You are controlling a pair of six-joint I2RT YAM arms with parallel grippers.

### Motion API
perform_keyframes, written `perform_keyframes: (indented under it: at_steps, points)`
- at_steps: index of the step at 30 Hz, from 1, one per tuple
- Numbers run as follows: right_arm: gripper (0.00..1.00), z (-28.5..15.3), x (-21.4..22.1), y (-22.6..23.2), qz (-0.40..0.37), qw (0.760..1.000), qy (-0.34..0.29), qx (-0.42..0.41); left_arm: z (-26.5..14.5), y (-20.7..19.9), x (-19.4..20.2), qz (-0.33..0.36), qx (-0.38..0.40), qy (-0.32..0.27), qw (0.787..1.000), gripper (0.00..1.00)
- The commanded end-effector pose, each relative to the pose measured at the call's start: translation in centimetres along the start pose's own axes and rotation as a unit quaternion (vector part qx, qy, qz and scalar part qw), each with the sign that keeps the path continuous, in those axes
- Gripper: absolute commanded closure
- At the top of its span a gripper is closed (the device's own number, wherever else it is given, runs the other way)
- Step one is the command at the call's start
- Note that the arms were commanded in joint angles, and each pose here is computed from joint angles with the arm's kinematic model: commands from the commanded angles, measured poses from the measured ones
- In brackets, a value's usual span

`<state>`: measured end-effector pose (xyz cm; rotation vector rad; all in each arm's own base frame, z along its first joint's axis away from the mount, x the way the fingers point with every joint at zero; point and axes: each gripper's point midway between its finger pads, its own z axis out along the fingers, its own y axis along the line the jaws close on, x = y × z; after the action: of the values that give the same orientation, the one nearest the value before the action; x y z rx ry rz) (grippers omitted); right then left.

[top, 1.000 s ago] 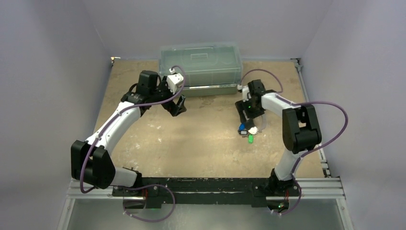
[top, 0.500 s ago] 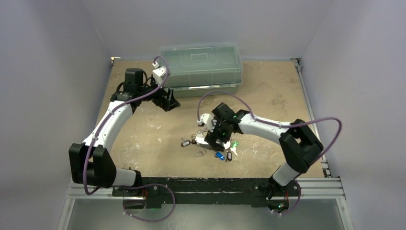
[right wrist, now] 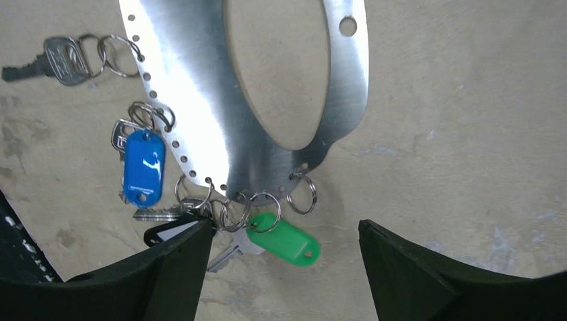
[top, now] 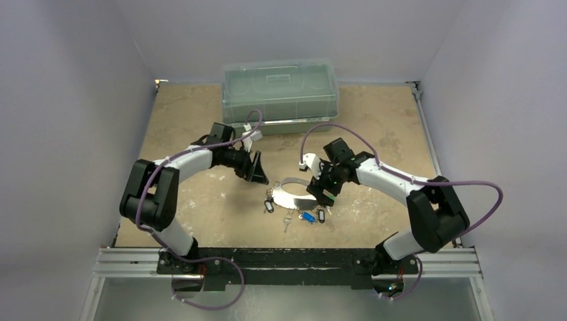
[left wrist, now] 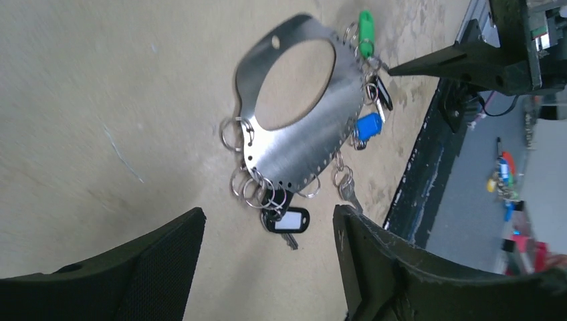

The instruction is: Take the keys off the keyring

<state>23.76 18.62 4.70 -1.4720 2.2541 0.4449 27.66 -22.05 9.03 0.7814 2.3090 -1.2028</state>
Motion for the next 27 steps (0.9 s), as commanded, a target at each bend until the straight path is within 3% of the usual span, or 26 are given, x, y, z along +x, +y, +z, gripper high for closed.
perform_keyframes:
  at_steps: [1,12,18,27]
  points:
    - [0.18,0.6,0.8,-0.6,-0.042,0.999,0.007,0.003,1.3,-0.4,1.4,-0.069,0.039,-0.007,0.997,0.33]
    - [0.27,3.6,1.9,-0.7,-0.027,0.999,0.036,-0.026,5.8,0.7,4.5,-0.156,0.065,0.015,0.986,0.44]
    - [0.3,4.6,1.8,-0.4,-0.01,0.998,0.035,-0.044,7.6,-0.7,4.5,-0.151,0.103,0.02,0.983,0.52]
    - [0.3,4.9,1.1,0.4,-0.005,0.998,0.013,-0.067,6.3,-2.9,0.8,-0.094,0.133,-0.058,0.985,0.8]
